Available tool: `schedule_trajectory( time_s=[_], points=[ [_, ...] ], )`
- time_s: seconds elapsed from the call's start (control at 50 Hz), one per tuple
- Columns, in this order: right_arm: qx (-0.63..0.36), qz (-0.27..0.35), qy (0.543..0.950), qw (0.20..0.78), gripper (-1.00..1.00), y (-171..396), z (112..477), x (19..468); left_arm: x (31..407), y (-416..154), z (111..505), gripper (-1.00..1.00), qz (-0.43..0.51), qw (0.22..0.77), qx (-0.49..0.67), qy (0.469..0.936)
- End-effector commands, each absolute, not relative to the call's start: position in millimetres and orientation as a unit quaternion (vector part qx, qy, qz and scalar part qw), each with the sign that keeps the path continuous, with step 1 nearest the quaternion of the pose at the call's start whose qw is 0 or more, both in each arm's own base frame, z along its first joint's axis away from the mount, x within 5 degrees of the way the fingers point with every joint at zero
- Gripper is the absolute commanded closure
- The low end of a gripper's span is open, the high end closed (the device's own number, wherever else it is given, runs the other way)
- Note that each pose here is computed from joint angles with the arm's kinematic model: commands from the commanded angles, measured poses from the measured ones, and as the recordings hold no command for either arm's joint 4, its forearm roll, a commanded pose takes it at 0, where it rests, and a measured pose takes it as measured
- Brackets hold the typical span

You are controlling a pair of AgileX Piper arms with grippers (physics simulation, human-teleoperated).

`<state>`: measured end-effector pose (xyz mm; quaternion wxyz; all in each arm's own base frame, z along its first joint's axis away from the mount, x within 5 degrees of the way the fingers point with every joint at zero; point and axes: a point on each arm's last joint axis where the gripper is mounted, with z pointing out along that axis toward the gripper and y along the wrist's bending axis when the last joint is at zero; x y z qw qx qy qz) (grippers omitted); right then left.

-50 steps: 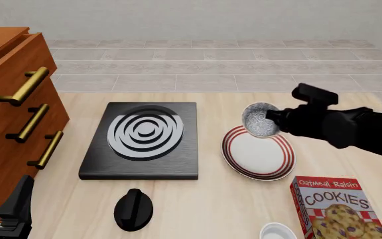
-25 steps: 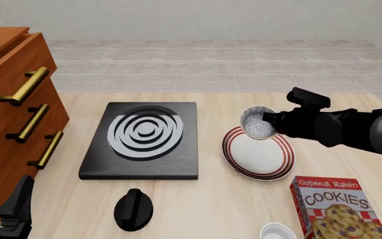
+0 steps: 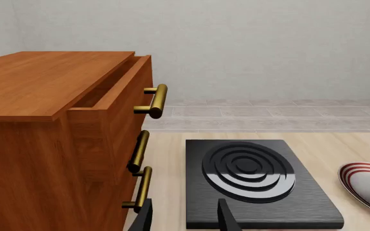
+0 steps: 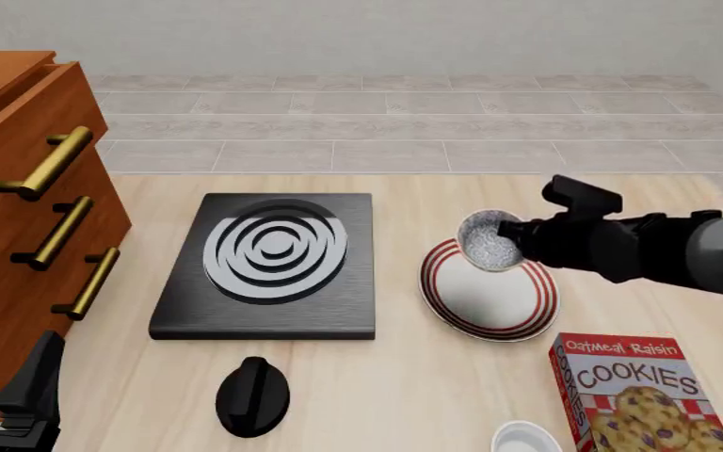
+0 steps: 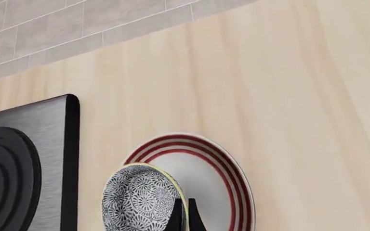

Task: Pick the akita bowl on the cookies box and place it on the plate.

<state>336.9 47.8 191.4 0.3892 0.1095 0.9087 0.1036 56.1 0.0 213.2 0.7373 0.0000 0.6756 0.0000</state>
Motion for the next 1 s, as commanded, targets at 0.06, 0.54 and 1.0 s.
schedule_trajectory(
  time_s=[0.06, 0.54, 1.0],
  points=[
    [0.12, 0.106, 0.908, 0.388, 1.0, 46.4, 187.0, 338.3, 56.1, 0.0, 213.2, -1.0, 0.0, 0.737, 0.0, 0.676],
    [0.117, 0.102, 0.912, 0.38, 1.0, 45.6, 175.6, 336.2, 56.1, 0.0, 213.2, -1.0, 0.0, 0.737, 0.0, 0.676],
    [0.116, 0.097, 0.915, 0.374, 1.0, 43.3, 165.6, 334.6, 56.1, 0.0, 213.2, -1.0, 0.0, 0.737, 0.0, 0.676]
  ],
)
